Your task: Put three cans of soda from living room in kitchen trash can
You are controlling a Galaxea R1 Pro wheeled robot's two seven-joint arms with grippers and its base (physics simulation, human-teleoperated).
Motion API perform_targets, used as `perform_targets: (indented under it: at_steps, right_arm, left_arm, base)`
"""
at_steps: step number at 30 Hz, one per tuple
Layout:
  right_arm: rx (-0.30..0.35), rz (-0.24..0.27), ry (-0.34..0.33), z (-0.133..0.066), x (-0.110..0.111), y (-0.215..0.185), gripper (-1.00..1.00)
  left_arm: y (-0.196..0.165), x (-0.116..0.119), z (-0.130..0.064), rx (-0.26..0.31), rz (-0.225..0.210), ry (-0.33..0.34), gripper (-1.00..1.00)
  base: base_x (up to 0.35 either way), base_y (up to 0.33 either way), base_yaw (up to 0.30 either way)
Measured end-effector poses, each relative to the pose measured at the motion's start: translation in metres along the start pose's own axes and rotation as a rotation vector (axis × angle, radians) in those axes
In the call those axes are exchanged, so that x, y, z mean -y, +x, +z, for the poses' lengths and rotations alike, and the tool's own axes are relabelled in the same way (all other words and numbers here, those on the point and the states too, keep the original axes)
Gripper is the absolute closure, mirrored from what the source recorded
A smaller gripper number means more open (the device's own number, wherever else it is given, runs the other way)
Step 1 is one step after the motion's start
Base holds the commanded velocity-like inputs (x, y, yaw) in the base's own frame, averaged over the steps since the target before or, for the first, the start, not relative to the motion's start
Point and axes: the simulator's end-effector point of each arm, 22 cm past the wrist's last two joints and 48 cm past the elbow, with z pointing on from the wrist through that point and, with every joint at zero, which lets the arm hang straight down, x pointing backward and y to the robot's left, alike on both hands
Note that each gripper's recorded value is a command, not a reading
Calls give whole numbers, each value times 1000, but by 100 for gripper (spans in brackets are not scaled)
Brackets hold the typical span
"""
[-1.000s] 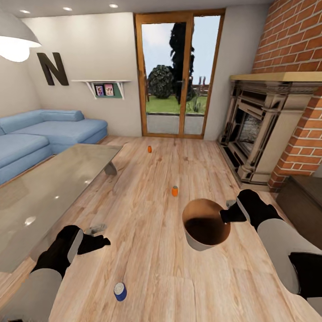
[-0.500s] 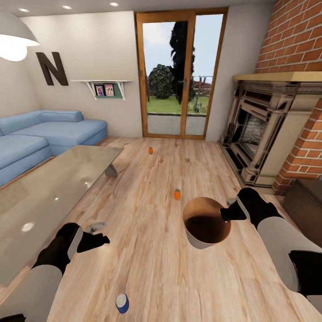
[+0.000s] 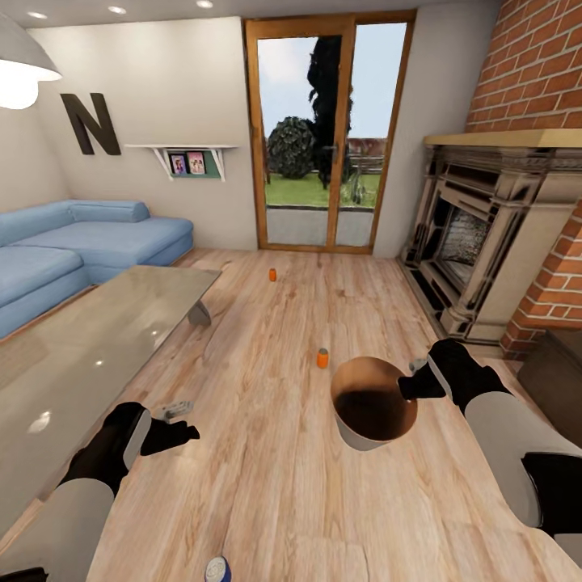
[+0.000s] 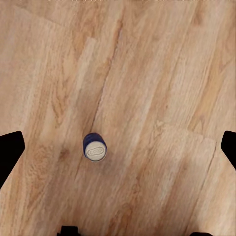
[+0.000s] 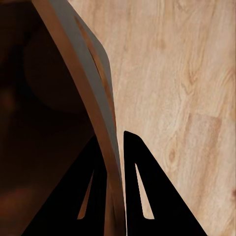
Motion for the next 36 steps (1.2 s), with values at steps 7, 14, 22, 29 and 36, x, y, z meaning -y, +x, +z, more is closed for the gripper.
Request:
perform_targets:
  at_steps: [7,14,22,29,36]
  right_arm:
    - [-1,3,-6,0,-2,0,100]
    - [-4,-4,7,1,1,1,100]
    - [-3,-8,-3,7,-6,3,100]
    - [-2,-13,-26,20,-20,6,100]
    - [-7,-13,-29,34,-22,13,100]
  left_arm:
    - [0,1,0,1,1,2,-100]
    - [0,1,0,1,0,2,-100]
    - [-18,-8,7,119,6,-9,-100]
    - [-12,-17,27,153,0,-14,-100]
    - [15,-24,54,112,-10,-17,-100]
  base:
    - [171,72,0]
    - [34,11,0]
    - [3,1,0]
    - [0,0,0]
    - [0,0,0]
